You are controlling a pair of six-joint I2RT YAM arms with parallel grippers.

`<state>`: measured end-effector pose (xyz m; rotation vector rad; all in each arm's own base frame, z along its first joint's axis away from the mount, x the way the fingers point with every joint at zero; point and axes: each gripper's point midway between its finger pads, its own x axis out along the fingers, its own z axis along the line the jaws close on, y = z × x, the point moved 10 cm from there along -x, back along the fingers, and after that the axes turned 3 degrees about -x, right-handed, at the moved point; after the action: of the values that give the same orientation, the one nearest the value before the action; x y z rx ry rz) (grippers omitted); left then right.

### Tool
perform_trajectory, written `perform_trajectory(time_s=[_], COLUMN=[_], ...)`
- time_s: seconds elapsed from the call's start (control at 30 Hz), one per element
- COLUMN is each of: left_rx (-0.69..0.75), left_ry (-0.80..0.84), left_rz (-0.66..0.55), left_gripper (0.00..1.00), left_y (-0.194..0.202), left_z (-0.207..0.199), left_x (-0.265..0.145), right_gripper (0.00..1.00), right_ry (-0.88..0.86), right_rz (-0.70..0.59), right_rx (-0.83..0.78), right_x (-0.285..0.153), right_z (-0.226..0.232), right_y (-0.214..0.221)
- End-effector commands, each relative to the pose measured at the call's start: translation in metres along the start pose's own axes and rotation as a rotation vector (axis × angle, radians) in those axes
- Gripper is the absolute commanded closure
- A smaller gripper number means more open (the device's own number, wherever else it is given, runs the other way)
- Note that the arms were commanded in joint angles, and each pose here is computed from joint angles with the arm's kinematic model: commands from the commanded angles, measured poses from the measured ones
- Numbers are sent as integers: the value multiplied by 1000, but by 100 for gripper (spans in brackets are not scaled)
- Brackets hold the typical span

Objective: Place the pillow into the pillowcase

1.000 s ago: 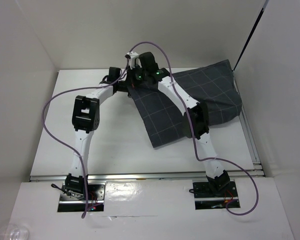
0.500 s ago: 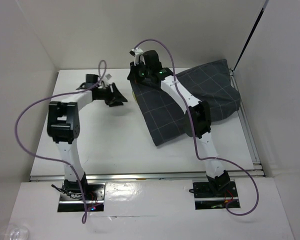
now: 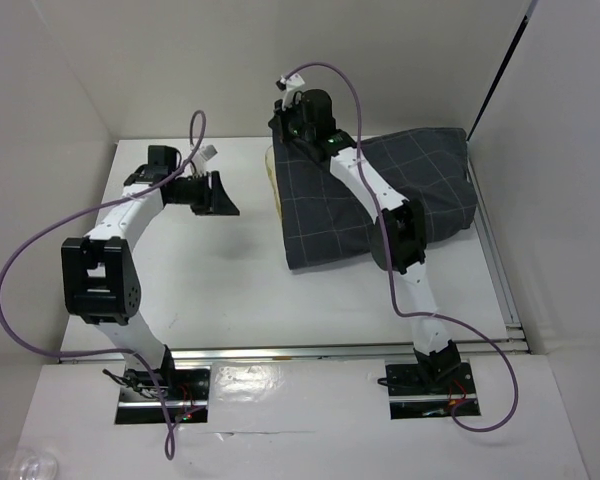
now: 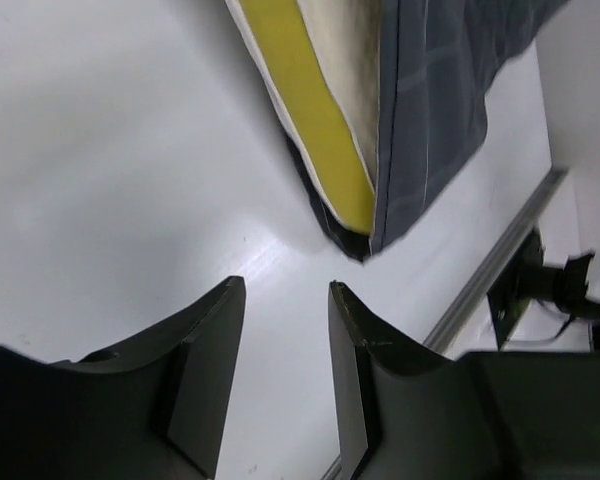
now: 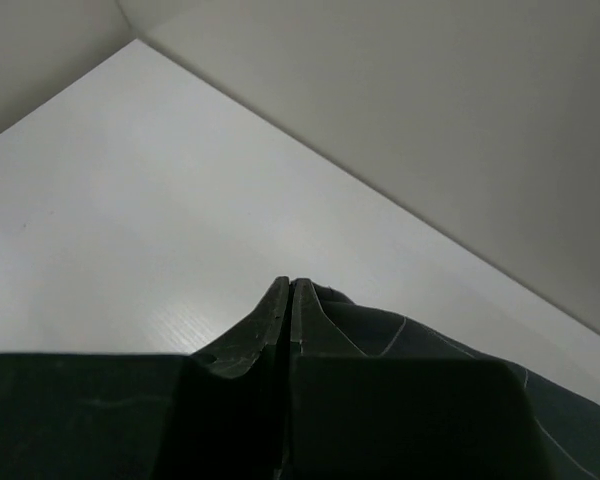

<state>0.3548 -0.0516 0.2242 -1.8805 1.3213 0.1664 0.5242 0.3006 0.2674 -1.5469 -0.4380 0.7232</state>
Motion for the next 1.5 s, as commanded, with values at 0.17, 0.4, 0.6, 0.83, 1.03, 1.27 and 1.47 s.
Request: perform_trajectory(time_s=[0.17, 0.4, 0.6, 0.83, 1.03, 1.27, 1.47], left_rx=[142, 129, 219, 262, 327, 372, 363], left_ry=[145, 266, 249, 194, 155, 73, 66], left_rz=[133, 241, 266, 268, 254, 245, 255], left_gripper=[48, 47, 47, 47, 48, 47, 46], left_y=[29, 27, 36, 49, 49, 64, 72], left_z=[-29, -41, -57, -52, -60, -50, -43], left_x=[7, 69, 110, 125, 119, 89, 86], right_gripper=[100, 100, 100, 100, 100, 100, 100], right_ry=[89, 148, 194, 213, 226, 236, 238], right_rz=[-294, -335, -365, -345, -353, -361, -372], right_rx=[-74, -103, -121, -126, -136, -137, -148], right_x=[8, 22, 24, 16, 11, 9, 8], right_z=[-8, -16, -20, -25, -32, -37, -38], right_y=[-48, -34, -35, -35, -40, -43, -48])
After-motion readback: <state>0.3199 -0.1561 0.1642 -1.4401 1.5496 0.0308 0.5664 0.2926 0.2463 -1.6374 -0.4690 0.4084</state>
